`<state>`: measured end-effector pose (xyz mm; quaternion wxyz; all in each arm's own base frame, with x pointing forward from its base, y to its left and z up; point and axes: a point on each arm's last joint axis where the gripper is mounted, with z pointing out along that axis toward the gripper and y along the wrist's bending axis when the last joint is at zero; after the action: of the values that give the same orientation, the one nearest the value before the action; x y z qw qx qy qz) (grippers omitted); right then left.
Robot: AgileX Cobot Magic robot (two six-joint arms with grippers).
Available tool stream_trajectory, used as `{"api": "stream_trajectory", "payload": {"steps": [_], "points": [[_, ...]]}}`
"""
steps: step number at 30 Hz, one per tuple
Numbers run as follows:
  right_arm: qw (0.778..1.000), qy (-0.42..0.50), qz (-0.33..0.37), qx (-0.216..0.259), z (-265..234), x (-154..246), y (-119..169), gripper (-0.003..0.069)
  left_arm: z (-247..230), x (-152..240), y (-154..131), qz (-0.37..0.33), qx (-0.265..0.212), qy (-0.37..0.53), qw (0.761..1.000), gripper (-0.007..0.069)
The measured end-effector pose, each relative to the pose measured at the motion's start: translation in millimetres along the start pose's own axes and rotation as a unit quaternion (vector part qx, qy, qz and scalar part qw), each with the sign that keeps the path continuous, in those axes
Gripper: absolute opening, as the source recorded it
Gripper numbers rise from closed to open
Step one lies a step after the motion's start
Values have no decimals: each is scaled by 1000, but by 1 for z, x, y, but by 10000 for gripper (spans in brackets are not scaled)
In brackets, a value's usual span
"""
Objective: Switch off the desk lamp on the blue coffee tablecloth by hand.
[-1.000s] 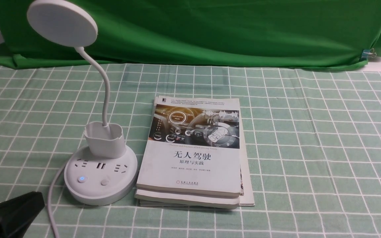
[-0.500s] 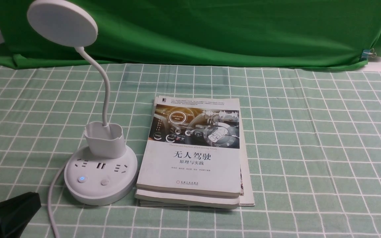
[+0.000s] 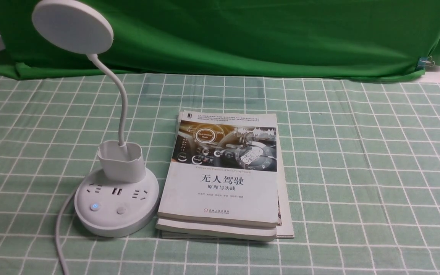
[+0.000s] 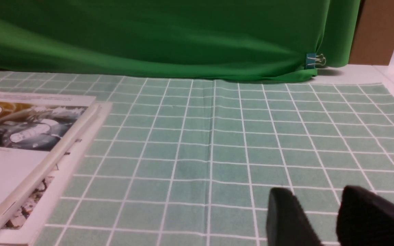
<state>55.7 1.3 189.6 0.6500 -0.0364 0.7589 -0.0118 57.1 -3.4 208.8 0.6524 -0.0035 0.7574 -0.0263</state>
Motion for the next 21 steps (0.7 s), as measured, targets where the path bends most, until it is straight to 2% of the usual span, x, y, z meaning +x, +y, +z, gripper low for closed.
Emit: {"api": "stream_trajectory", "payload": {"steps": [5,21], "points": [[1000,0,0,0,0,0,0,242,1,21,3,-8,-17,16,1000,-1],[1000,0,0,0,0,0,0,242,1,24,2,-22,-15,30,999,-1]]}}
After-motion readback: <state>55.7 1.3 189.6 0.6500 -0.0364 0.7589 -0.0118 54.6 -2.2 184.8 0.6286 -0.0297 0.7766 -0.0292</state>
